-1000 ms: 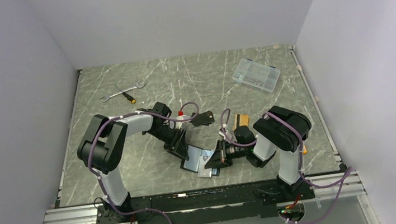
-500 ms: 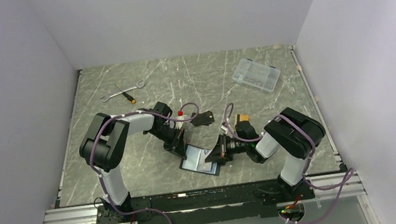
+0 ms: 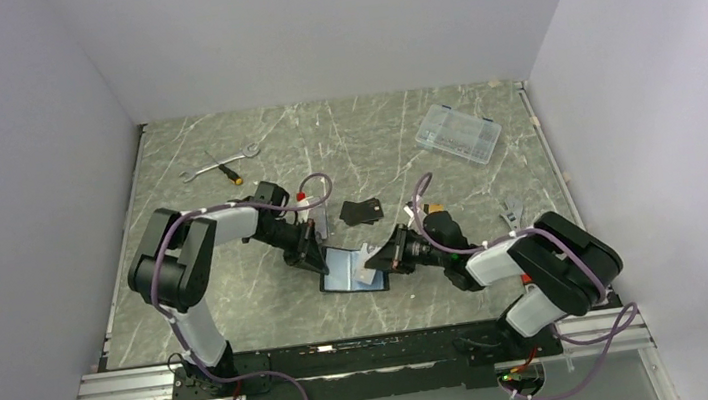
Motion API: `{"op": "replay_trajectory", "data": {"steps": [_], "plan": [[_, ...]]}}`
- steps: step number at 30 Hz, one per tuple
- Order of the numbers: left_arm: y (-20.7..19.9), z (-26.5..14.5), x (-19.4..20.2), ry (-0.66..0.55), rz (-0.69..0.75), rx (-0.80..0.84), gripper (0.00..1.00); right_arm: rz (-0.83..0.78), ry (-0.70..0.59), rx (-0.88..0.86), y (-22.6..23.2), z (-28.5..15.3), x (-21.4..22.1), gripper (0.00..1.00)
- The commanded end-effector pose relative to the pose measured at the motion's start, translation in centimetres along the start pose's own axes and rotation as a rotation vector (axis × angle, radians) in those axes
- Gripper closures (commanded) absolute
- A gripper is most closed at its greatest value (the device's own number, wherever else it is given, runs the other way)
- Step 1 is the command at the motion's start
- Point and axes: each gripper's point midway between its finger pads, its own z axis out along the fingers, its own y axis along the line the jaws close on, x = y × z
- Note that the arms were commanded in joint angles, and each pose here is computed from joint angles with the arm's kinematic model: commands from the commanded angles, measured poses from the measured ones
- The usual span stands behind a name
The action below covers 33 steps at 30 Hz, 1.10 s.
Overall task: Put the credit cards into the card holder
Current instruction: Insert the credit card into the card holder.
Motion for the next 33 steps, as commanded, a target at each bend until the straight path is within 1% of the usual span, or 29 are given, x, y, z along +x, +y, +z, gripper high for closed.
{"op": "replay_trajectory", "data": {"steps": [1,5,9,11,13,22,27,33], "plan": [[-1.3,-1.2,-1.4,-0.09,0.038,0.027,1.0,-0.03,-0.009,0.025,-0.1,1.8,-0.2,1.0],[-1.2,-1.3,-1.4,-0.096,0.047,0.017,1.0,-0.015,0.008,0.021,-0.3,3.1,0.3,1.0],[-0.6,-1.3,-1.3,-0.091,0.045,-0.014,0.99,-0.014,0.006,0.031,-0.8,3.3,0.4,1.0],[-0.4,-1.4,-1.2,-0.092,0.043,-0.028,0.96,-0.021,-0.005,0.041,-1.0,3.2,0.3,1.0],[-0.1,-1.4,-1.3,-0.091,0.039,-0.041,0.94,-0.034,-0.01,0.053,-1.1,3.0,0.2,1.0],[0.0,-1.4,-1.3,-0.088,0.035,-0.055,0.94,-0.079,-0.073,0.068,-0.9,3.1,-1.4,1.0],[-0.1,-1.6,-1.4,-0.093,0.042,-0.055,0.91,-0.077,-0.049,0.081,-1.1,3.8,-1.0,1.0],[0.0,-1.6,-1.4,-0.101,0.045,-0.066,0.89,-0.061,-0.009,0.082,-1.6,4.0,0.3,1.0]]}}
